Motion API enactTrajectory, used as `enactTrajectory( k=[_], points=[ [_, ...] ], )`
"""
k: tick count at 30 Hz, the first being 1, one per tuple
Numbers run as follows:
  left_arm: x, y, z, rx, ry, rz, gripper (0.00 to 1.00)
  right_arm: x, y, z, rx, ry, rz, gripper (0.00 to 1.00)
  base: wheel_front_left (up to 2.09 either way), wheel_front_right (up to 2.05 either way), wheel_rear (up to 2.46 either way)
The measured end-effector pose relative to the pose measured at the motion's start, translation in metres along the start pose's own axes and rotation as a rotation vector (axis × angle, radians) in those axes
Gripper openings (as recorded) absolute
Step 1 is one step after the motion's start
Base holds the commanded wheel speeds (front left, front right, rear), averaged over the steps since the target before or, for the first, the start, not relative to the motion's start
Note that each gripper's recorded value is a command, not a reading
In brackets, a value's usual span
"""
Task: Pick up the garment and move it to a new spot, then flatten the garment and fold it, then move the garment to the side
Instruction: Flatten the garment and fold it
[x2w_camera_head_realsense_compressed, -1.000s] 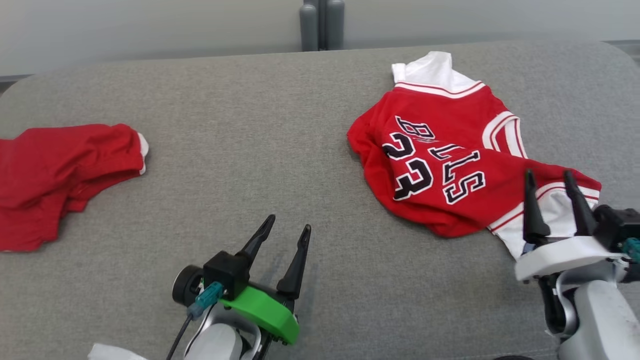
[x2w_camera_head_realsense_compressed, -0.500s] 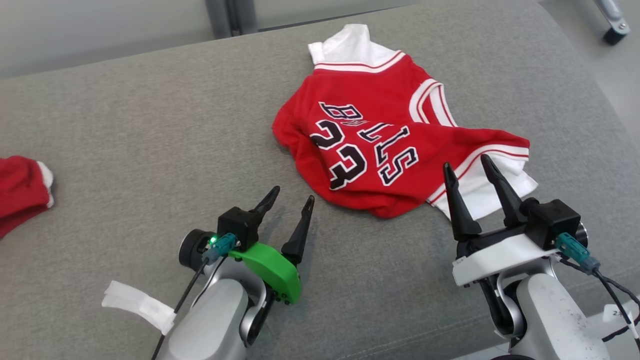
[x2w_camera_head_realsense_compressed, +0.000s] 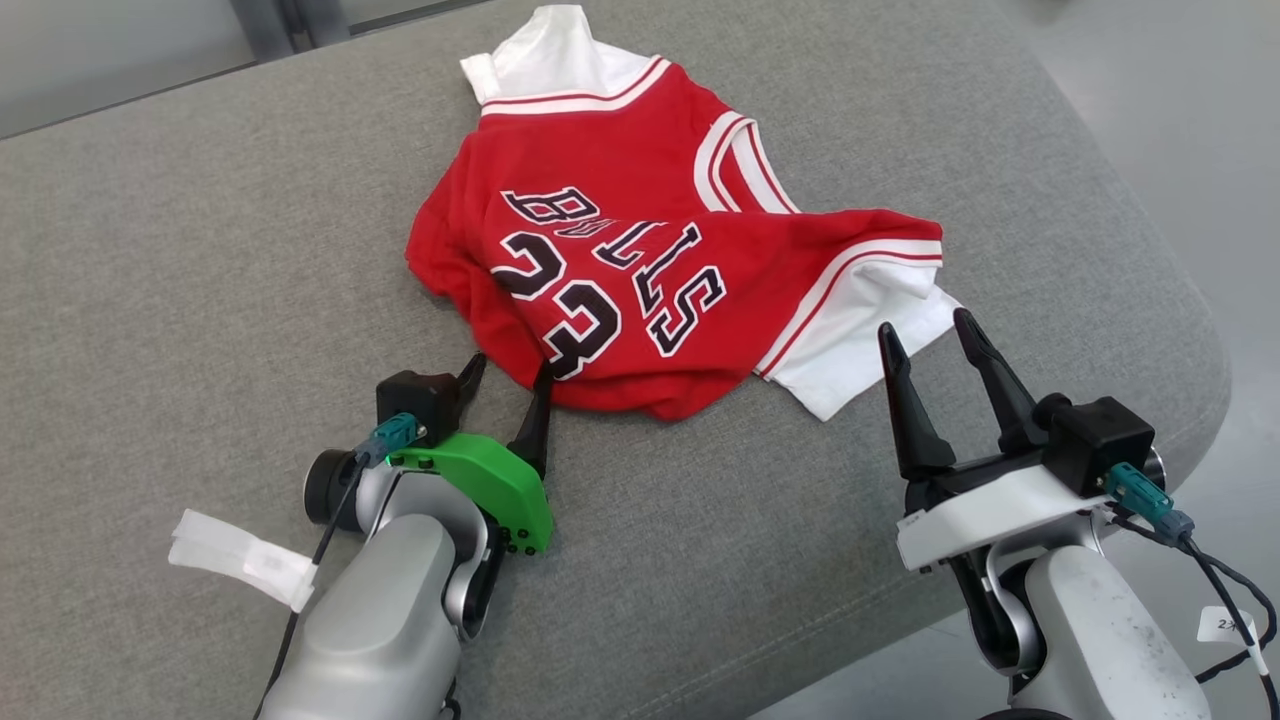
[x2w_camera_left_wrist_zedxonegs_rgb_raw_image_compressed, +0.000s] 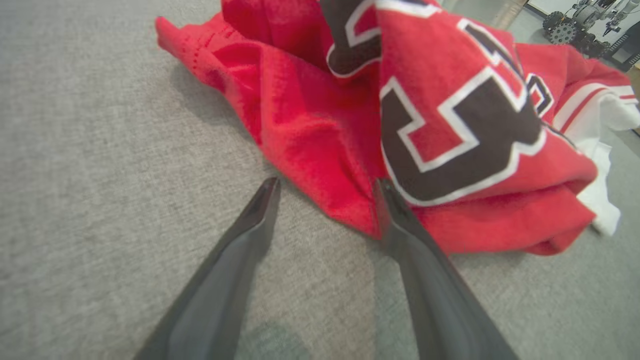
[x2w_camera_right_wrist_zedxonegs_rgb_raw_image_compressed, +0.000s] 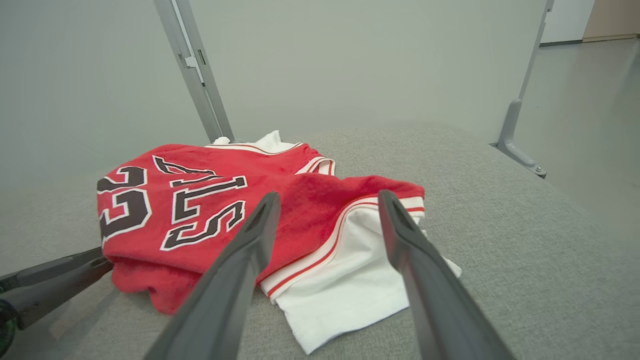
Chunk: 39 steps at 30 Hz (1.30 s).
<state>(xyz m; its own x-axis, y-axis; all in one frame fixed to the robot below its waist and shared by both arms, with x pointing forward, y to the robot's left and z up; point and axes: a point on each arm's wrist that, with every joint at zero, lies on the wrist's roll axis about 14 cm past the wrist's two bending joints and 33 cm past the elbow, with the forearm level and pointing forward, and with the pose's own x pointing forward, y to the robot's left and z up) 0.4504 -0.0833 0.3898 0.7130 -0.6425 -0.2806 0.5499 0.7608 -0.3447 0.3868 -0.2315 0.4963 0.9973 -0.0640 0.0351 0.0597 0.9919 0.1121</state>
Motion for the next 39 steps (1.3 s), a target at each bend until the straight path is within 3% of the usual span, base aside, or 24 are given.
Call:
enactTrajectory(
  k=[1, 3, 4, 5, 6, 7, 11, 15, 21, 27, 34, 35, 36, 39],
  points=[
    [0.001, 0.001, -0.004, -0.006, 0.013, 0.001, 0.91, -0.001, -0.001, -0.001, 0.000, 0.004, -0.006, 1.00, 0.00, 0.00, 0.00],
    [0.004, 0.002, -0.009, -0.012, 0.029, 0.003, 0.95, -0.002, -0.003, -0.004, 0.001, 0.013, -0.013, 1.00, 0.00, 0.00, 0.00],
    [0.006, 0.002, -0.007, -0.016, 0.027, 0.005, 0.89, -0.002, -0.004, -0.005, 0.002, 0.016, -0.015, 1.00, 0.00, 0.00, 0.00],
    [0.008, 0.002, -0.006, -0.018, 0.026, 0.004, 0.66, -0.002, -0.003, -0.006, 0.003, 0.020, -0.015, 1.00, 0.00, 0.00, 0.00],
    [0.010, 0.001, -0.005, -0.017, 0.027, 0.002, 0.16, -0.002, -0.003, -0.007, 0.004, 0.023, -0.015, 1.00, 0.00, 0.00, 0.00],
    [0.010, 0.001, -0.006, -0.013, 0.030, -0.002, 0.00, -0.001, -0.002, -0.008, 0.004, 0.025, -0.013, 1.00, 0.00, 0.00, 0.00],
    [0.008, -0.003, 0.000, -0.015, 0.013, -0.022, 0.00, 0.002, -0.001, -0.007, 0.011, 0.019, -0.010, 1.00, 0.00, 0.00, 0.00],
    [0.006, 0.003, 0.036, -0.018, -0.099, 0.002, 0.00, 0.004, -0.001, -0.008, 0.024, 0.016, -0.010, 1.00, 0.00, 0.00, 0.00],
    [-0.025, 0.032, 0.094, 0.004, -0.297, 0.099, 0.00, 0.005, 0.011, -0.019, 0.055, 0.043, 0.019, 1.00, 0.00, 0.00, 0.00],
    [-0.087, 0.083, 0.145, 0.097, -0.461, 0.278, 0.00, 0.011, 0.052, -0.030, 0.109, 0.068, 0.121, 1.00, 0.00, 0.00, 0.00],
    [-0.155, 0.147, 0.091, 0.095, -0.327, 0.538, 0.00, 0.015, 0.096, -0.031, 0.156, 0.073, 0.229, 1.00, 0.00, 0.00, 0.00],
    [-0.162, 0.153, 0.083, 0.091, -0.305, 0.566, 0.44, 0.015, 0.101, -0.030, 0.159, 0.073, 0.242, 1.00, 0.00, 0.00, 0.00],
    [-0.170, 0.158, 0.077, 0.083, -0.293, 0.591, 1.00, 0.014, 0.105, -0.030, 0.161, 0.071, 0.252, 1.00, 0.00, 0.00, 0.00],
    [-0.185, 0.165, 0.073, 0.067, -0.294, 0.640, 1.00, 0.012, 0.110, -0.027, 0.163, 0.066, 0.267, 1.00, 0.00, 0.00, 0.00]
  ],
)
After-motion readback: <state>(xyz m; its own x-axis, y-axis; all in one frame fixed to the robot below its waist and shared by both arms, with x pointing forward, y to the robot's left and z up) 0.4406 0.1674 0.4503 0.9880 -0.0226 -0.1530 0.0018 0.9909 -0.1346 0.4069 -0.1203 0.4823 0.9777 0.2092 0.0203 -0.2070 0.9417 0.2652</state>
